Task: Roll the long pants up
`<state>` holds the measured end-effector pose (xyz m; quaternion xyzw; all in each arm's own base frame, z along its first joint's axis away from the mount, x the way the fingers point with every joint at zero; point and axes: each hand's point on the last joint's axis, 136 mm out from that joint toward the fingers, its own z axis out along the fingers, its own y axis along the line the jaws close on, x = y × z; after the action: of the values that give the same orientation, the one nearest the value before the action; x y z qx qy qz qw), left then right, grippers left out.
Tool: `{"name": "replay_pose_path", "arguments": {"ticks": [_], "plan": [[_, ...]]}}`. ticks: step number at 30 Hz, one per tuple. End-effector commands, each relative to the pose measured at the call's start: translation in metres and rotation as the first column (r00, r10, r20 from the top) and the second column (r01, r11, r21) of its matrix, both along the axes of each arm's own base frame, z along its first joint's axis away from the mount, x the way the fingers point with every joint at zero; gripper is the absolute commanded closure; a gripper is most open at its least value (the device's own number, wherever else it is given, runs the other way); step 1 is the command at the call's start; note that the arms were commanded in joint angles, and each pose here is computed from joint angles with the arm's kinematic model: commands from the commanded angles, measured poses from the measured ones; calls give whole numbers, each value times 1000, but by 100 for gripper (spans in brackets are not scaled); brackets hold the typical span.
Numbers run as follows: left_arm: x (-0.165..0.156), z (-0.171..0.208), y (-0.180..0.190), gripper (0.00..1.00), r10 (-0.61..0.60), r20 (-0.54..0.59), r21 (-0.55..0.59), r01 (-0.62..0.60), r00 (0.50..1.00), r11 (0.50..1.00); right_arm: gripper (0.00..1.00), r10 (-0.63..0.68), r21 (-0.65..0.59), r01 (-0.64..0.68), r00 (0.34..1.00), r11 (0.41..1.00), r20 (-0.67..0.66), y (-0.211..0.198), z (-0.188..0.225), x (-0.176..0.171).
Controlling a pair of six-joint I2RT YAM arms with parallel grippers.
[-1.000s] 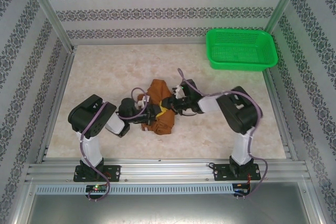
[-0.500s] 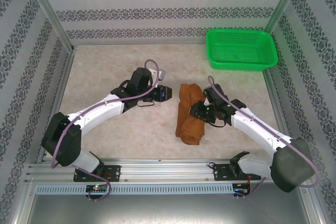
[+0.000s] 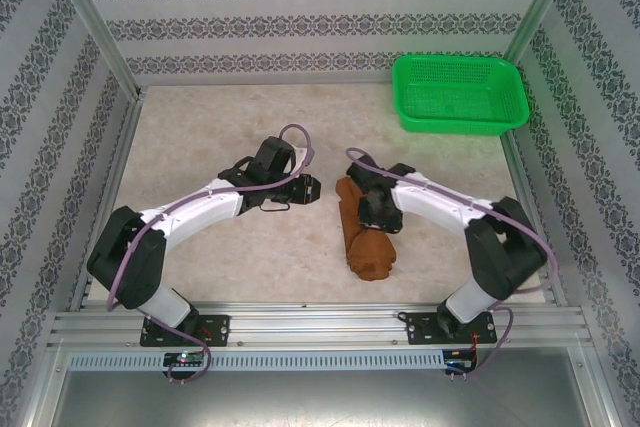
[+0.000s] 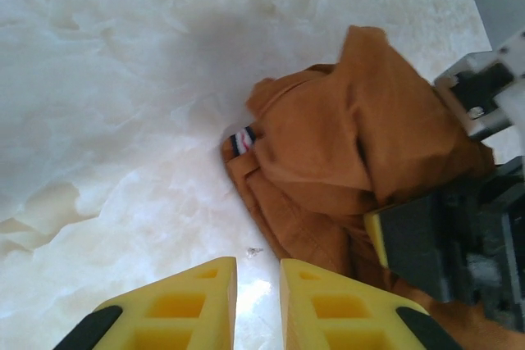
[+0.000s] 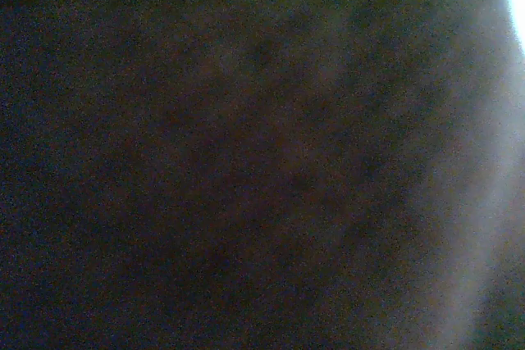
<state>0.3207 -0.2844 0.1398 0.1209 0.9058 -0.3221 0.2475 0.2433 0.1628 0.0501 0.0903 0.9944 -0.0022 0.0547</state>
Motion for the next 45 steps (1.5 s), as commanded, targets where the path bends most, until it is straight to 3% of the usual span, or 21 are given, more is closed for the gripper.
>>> {"name": "replay_pose_path", "arguments": {"ticks": [1, 6, 9, 13, 18, 21, 25, 32, 45], "plan": [[-13, 9, 0, 79, 0, 23, -6, 0, 1000, 1000, 100, 44, -183, -62, 994, 981, -101, -14, -37, -21], [-75, 18, -15, 75, -142, 260, 180, 96, 955, 979, 100, 46, -124, -67, 986, 990, -161, 10, -62, -31], [-91, 2, -8, 73, -121, 241, 184, 77, 963, 980, 100, 51, -118, -71, 985, 991, -165, 15, -67, -35], [-92, -17, 1, 75, -73, 195, 205, 32, 978, 978, 100, 52, -131, -75, 984, 989, -170, 14, -75, -35], [-80, -3, 0, 74, -54, 236, 230, -1, 970, 973, 100, 77, -160, -110, 977, 981, -200, 12, -84, -35], [-73, 3, 1, 82, -39, 259, 248, -27, 965, 968, 100, 93, -205, -132, 977, 970, -191, 10, -86, -31], [-66, 12, 7, 81, -23, 292, 278, -62, 956, 959, 100, 77, -230, -90, 995, 969, -66, -11, -46, -6], [-57, 7, 8, 80, -29, 308, 330, -78, 951, 941, 100, 143, -317, -103, 984, 943, 107, -34, 57, 52], [-35, -7, 12, 82, 7, 268, 351, -104, 963, 931, 100, 223, -459, -65, 928, 886, 299, -48, 157, 179]]}}
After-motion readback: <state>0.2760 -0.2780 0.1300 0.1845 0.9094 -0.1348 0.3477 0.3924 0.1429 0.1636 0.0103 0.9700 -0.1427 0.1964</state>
